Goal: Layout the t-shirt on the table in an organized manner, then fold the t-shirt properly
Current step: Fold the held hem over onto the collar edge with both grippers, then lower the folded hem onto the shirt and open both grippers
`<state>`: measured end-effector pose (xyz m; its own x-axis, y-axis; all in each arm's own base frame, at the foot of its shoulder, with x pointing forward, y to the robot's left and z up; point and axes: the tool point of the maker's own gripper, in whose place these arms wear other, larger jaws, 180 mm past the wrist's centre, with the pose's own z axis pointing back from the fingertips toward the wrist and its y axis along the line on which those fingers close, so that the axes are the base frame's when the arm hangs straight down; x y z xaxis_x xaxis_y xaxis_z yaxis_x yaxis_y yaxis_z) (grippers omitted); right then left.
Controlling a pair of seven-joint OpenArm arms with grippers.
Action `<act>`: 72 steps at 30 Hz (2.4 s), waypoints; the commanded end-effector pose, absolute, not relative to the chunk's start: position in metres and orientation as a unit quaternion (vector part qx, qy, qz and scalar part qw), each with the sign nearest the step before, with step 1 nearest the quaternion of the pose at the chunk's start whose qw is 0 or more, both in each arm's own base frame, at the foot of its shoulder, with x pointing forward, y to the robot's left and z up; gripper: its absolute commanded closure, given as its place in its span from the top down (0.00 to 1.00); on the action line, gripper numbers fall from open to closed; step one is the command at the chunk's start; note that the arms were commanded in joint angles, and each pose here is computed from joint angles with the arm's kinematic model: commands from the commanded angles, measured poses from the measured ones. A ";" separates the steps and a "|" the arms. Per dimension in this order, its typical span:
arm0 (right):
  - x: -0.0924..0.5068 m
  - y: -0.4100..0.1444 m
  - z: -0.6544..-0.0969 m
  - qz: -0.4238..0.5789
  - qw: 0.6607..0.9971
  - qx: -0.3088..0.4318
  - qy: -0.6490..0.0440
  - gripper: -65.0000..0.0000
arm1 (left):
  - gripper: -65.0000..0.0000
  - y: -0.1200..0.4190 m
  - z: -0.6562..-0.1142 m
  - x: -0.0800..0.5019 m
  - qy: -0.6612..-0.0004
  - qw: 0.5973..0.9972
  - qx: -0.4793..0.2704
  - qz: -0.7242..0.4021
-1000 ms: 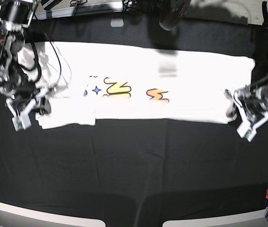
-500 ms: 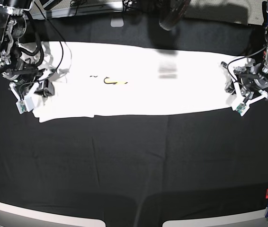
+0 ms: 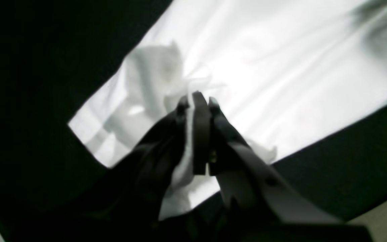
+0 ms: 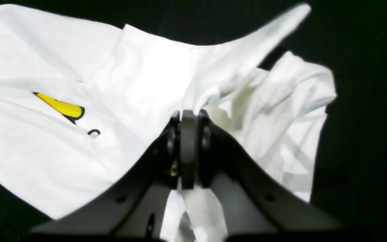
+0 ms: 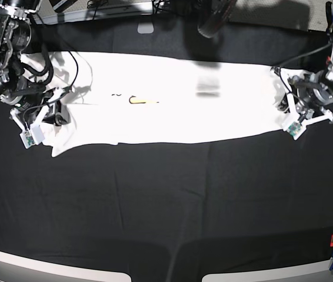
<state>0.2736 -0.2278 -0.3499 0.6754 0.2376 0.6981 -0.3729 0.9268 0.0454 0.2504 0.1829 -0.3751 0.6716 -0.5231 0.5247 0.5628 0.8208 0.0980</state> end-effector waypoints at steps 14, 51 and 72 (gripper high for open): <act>0.262 -0.251 -0.346 0.154 0.928 0.078 -0.330 0.00 | 0.00 0.238 -0.373 0.256 -0.270 0.921 0.107 -0.259; 0.216 -0.302 -0.373 0.134 0.960 -0.020 -0.245 0.41 | 0.49 0.246 -0.382 0.230 -0.196 0.946 0.109 -0.232; 0.245 -0.301 -0.228 0.008 0.817 0.177 -0.549 0.40 | 0.49 0.232 -0.302 0.278 -0.381 0.892 0.164 -0.181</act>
